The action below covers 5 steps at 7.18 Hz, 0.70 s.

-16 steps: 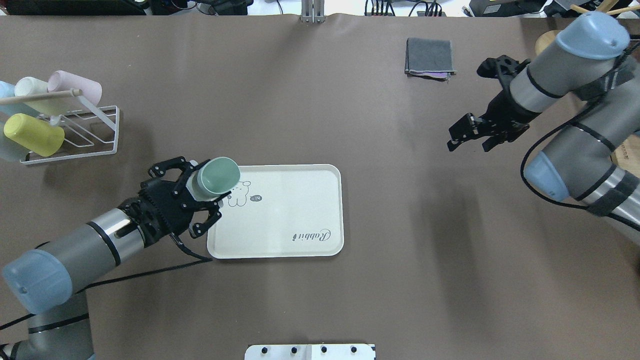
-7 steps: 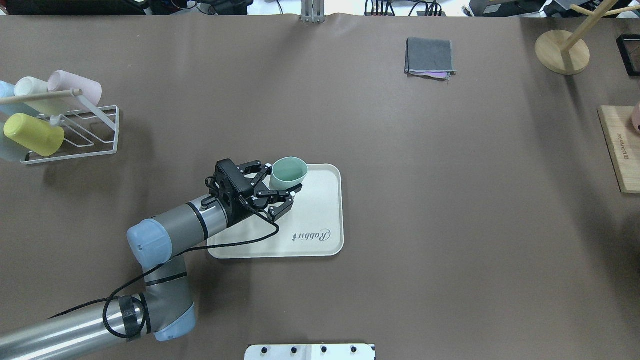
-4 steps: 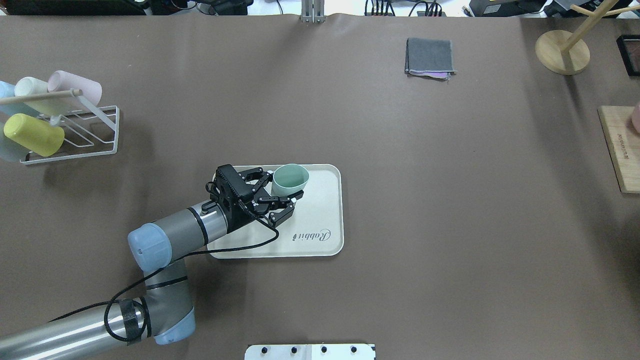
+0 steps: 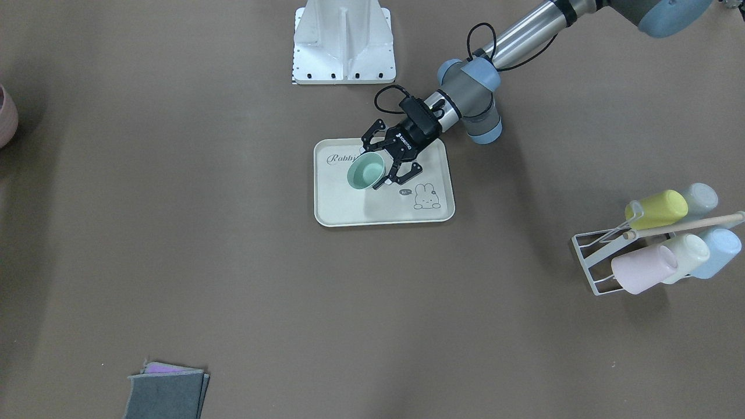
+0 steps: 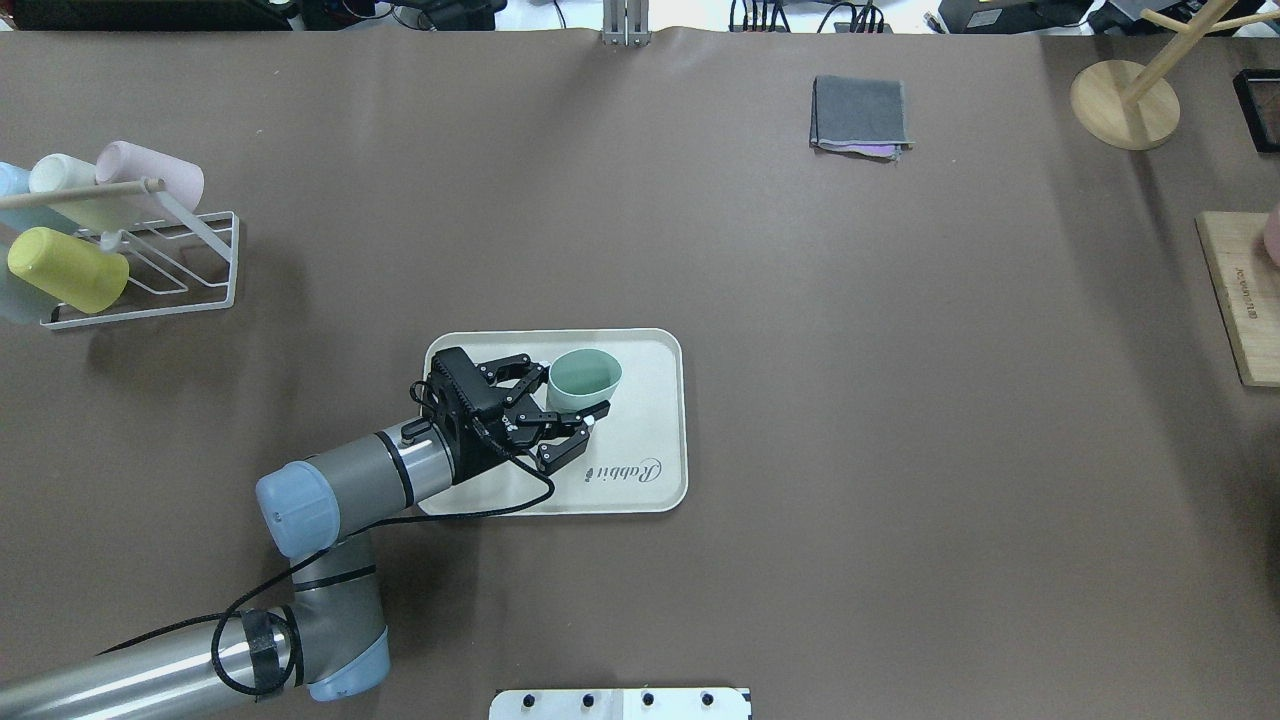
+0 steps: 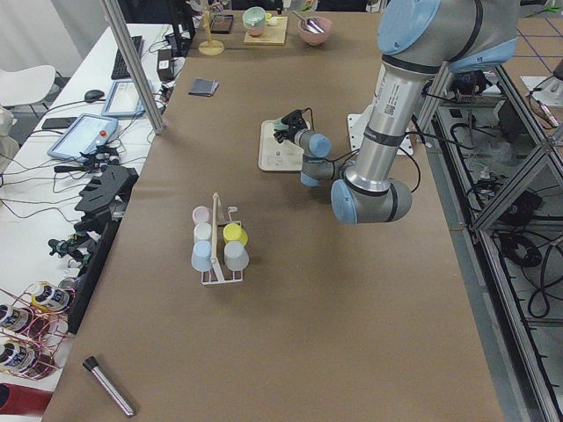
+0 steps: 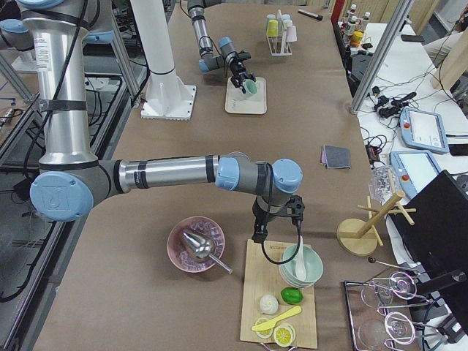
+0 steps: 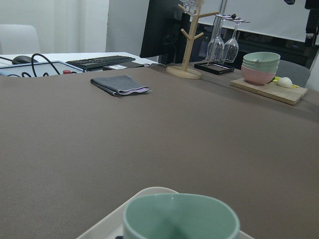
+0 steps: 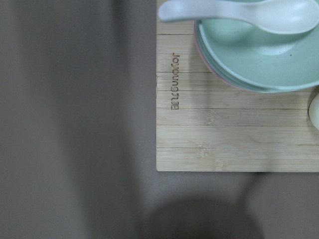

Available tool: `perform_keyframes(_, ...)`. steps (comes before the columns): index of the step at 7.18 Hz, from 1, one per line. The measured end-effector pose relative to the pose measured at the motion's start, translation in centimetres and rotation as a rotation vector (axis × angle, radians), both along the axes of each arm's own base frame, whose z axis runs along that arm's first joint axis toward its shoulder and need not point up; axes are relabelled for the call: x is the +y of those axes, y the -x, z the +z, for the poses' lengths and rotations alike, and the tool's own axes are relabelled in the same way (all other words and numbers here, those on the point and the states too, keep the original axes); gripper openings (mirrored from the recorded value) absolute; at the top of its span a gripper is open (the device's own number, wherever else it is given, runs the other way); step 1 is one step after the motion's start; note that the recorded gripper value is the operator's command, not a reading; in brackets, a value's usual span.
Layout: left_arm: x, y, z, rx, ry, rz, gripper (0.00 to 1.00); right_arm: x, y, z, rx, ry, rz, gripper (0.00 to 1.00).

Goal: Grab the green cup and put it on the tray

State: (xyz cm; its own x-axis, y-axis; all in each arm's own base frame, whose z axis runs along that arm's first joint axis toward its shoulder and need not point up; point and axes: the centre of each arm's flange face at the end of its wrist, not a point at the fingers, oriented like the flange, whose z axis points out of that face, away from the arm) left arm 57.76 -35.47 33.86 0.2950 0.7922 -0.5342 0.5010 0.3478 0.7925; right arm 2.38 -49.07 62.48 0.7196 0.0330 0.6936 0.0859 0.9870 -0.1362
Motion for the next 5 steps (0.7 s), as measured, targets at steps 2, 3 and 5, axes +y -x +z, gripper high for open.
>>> perform_keyframes(2, 0.44, -0.17, 0.19, 0.016, -0.014, 0.004, 0.56, 0.17, -0.04, 0.49, 0.004, 0.011, 0.001, 1.0)
perform_keyframes(3, 0.49, -0.18, -0.03, 0.019, -0.025, 0.001, 0.69, 0.21, -0.03, 0.8, 0.003, 0.017, 0.002, 1.0)
perform_keyframes(5, 0.5, -0.23, -0.37, 0.011, -0.053, -0.011, 0.98, 0.16, -0.05, 1.12, 0.002, 0.022, 0.003, 1.0)
